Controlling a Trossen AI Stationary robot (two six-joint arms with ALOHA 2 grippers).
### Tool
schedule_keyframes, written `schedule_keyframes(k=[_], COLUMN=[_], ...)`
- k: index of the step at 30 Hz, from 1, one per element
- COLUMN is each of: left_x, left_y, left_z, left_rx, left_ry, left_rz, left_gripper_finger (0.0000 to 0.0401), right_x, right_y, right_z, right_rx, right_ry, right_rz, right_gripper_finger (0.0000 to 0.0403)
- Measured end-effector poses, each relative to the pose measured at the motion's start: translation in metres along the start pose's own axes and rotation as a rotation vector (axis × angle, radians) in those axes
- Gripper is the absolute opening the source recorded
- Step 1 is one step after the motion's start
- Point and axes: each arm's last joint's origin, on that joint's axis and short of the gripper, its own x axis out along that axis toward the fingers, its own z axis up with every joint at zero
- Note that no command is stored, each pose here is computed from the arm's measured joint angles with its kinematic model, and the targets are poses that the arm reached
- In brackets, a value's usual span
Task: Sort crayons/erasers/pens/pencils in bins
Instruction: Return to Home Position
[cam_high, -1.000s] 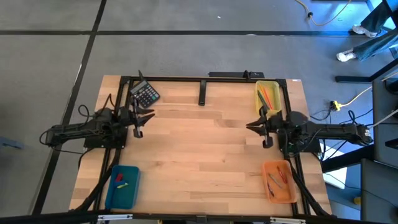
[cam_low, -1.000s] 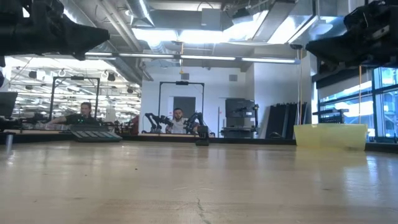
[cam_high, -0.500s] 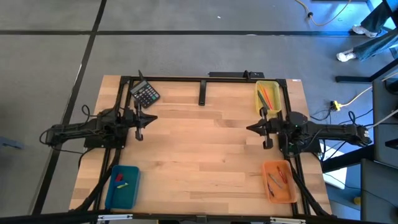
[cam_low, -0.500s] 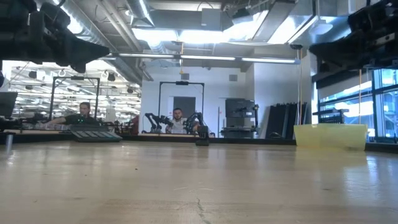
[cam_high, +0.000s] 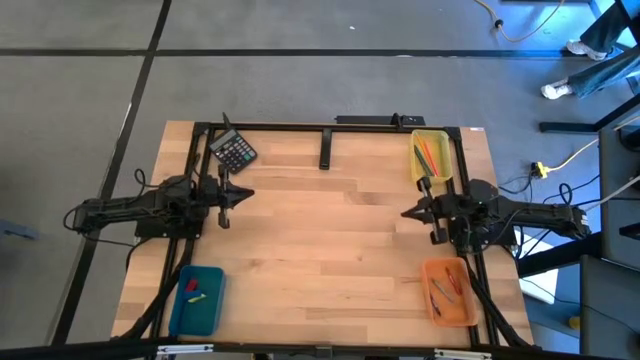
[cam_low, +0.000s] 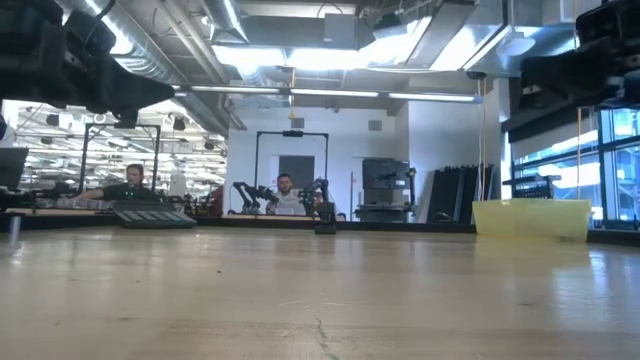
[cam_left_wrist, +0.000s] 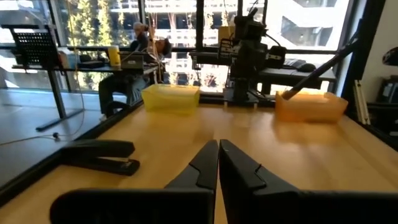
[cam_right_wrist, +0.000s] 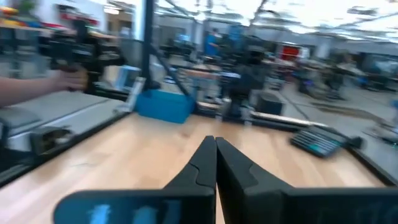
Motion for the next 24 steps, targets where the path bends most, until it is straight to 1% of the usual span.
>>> schedule_keyframes(k=[4,6,8,11,16,24], left_x=[0.0001,0.0001,0.0,0.0,0.0,0.0], left_y=[-0.0017,-0.0033,-0.0046,-0.0039,-0.0033,-0.0034], left_z=[-0.0003,-0.0003,-0.0004,0.0001,0.0006,0.0006], left_rx=[-0.064,-0.077,-0.063,-0.017,-0.013,-0.106], left_ry=[0.004,0.006,0.006,-0.001,-0.006,-0.007], left_rz=[-0.024,-0.041,-0.05,-0.014,0.007,0.004], left_gripper_finger=[0.0002,0.0001,0.0005,0.0011,0.0015,0.0001], right_x=[-0.0002,-0.0003,-0.0003,-0.0003,-0.0007,-0.0019], right_y=[0.0027,0.0038,0.0039,0.004,0.0053,0.0055], right_z=[0.0031,0.0029,0.0022,0.0021,0.0052,0.006], right_rx=[-0.024,-0.042,-0.066,-0.108,-0.13,-0.162], right_ry=[-0.039,-0.041,-0.037,-0.039,-0.077,-0.099], right_rz=[0.102,0.136,0.14,0.141,0.192,0.264], right_gripper_finger=[0.0002,0.0003,0.0004,0.0005,0.0005,0.0007])
